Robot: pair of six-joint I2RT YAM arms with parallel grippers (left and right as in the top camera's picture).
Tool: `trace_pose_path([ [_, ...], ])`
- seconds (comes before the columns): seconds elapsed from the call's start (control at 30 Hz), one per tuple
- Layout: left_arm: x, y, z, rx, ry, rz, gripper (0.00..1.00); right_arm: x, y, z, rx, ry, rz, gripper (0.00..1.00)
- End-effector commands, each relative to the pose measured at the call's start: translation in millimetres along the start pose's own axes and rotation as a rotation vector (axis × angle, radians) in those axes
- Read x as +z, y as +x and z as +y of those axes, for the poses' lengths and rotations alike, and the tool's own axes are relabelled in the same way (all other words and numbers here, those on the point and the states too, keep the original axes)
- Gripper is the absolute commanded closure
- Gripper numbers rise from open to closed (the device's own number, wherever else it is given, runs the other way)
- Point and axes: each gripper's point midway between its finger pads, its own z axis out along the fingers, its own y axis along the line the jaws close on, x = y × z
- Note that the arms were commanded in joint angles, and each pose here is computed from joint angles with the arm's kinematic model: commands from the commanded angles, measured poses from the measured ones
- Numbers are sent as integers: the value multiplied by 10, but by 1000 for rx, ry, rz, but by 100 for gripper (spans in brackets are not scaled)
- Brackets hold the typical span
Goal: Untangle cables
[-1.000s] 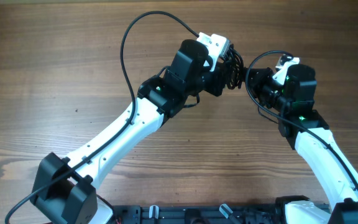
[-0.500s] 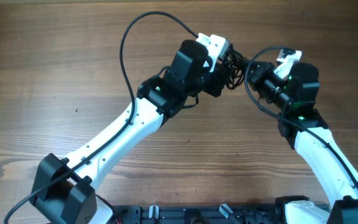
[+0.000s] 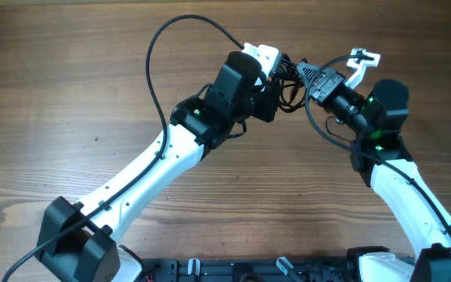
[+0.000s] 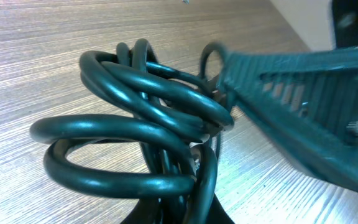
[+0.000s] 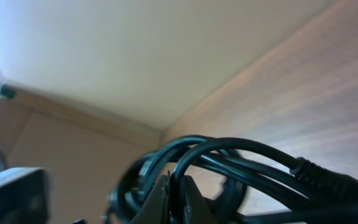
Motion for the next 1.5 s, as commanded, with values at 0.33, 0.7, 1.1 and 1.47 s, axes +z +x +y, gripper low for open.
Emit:
trace_pose_path([
  [0.33,-61,-12,-29,18,-6,9,96,-13,37,410,-96,-164,46,96],
  [0.7,-99,-68,317,-88,-204,-43,96,5,185,142,-2,-63,109,77],
  [1.1,-115,-176,381,-132,-205,-84,96,-24,393,-162,37,53,185,47],
  [1.47,-335,-392,740,-389,-242,-174,96,-64,392,-473,70,199,149,23],
])
